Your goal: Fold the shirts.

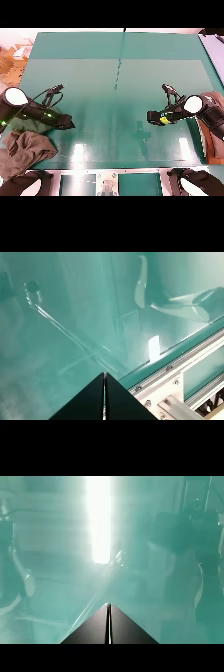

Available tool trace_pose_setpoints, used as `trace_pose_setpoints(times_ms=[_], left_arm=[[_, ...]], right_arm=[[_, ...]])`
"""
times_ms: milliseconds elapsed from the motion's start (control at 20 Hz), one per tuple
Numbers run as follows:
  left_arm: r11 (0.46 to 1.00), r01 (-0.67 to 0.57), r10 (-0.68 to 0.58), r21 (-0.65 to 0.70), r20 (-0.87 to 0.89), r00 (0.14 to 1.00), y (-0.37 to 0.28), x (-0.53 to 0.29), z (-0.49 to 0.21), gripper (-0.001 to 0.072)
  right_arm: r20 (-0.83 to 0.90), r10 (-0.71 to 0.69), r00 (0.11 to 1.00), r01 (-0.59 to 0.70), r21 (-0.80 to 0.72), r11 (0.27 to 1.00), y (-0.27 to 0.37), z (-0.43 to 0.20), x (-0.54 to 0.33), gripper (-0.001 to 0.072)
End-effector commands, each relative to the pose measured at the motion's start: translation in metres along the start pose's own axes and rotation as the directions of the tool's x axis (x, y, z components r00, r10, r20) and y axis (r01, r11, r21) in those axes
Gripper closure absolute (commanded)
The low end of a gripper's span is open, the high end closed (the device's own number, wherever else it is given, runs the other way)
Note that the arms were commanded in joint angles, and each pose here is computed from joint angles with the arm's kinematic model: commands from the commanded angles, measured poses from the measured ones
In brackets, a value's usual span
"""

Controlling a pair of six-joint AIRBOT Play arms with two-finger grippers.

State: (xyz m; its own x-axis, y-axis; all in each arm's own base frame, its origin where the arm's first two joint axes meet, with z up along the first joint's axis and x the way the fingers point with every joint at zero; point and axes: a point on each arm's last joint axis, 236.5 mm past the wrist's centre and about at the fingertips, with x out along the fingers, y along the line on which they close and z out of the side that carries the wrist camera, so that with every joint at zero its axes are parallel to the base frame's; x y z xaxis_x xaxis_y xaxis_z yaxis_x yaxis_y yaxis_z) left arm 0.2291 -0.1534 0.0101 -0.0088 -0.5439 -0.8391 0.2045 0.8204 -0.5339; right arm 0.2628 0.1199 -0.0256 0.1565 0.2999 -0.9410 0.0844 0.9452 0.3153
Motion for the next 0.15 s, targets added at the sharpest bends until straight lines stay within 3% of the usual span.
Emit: trace_pose_setpoints(times_ms=[0, 100], left_arm=[[1.0, -0.015, 0.016, -0.006, 0.037, 0.999, 0.0034, 0.0003, 0.0028, 0.0684], [1.0, -0.018, 0.018, -0.007, 0.05, 0.999, 0.0041, 0.0002, 0.0057, 0.0684]], right_arm=[[0.004, 0.01, 1.0, -0.01, -0.009, 1.0, 0.0045, -0.0013, 0.0016, 0.069], [0.004, 0.01, 1.0, -0.01, -0.009, 1.0, 0.0045, -0.0014, 0.0016, 0.069]])
